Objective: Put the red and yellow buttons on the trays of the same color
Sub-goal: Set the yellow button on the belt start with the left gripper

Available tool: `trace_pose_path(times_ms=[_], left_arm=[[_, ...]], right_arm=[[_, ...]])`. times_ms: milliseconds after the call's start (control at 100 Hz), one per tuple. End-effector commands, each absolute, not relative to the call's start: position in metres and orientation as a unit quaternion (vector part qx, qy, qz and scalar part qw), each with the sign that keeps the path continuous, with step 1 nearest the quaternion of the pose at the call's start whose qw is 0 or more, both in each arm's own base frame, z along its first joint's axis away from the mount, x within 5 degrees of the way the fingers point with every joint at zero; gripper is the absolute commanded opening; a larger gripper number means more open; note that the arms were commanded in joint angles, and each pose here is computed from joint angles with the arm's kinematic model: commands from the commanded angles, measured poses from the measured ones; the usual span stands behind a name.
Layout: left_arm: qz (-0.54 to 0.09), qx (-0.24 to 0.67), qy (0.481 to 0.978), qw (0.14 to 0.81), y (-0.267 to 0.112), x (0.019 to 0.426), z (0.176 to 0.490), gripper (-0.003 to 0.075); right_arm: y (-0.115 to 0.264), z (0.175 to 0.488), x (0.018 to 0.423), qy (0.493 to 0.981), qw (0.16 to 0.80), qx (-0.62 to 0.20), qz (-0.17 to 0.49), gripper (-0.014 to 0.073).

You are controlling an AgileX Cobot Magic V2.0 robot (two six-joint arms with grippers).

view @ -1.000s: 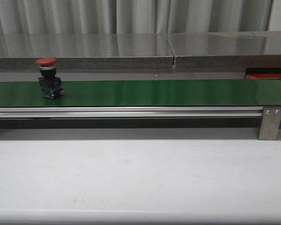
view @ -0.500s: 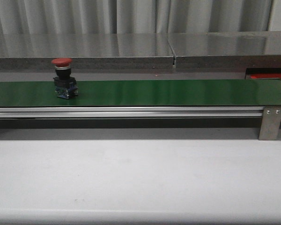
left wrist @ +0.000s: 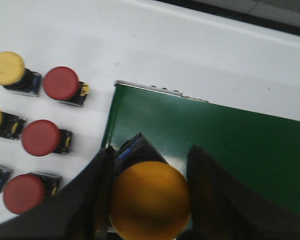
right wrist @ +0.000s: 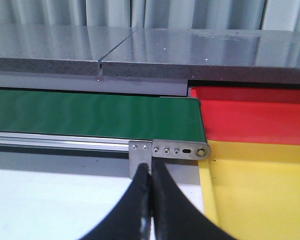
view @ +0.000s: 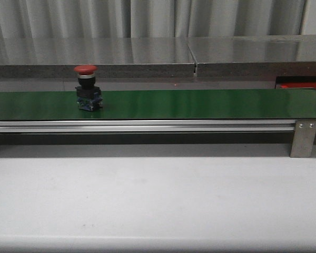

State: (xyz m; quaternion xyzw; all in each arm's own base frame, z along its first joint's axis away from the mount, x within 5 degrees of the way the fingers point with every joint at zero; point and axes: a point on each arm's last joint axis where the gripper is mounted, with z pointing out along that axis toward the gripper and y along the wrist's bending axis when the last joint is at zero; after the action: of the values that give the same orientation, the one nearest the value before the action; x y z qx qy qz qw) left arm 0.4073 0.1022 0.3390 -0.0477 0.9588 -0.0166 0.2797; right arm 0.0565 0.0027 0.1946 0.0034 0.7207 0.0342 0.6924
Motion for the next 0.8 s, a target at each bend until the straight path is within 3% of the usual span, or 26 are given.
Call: trace_pose_path(times_ms=[0,520,620,790], left_arm=[[-0.013,-0.029,0.949,0.315,0.088,0.411,0.356,0.0011],[-0.035,-0.011,0.971,0.236,0.074,0.434,0.302,0.0038],[-0.035,-0.011,0.971,0.236,0.074,0.434,0.302,0.0175],[-0.037,-0.011,0.972,0.233,0.074,0.433,0.304,0.0598]], right_arm=[[0.002,0.209,0.054,0.679,0.733,0.001,0.034,-0.0118],[0.002,0.209,0.054,0.679,0.733,0.001,0.034,-0.0118],[0.002,0.209,0.054,0.679,0.733,0.001,0.034,-0.0118],[0.002,0.209,0.054,0.679,0.733,0.001,0.034,-0.0118]])
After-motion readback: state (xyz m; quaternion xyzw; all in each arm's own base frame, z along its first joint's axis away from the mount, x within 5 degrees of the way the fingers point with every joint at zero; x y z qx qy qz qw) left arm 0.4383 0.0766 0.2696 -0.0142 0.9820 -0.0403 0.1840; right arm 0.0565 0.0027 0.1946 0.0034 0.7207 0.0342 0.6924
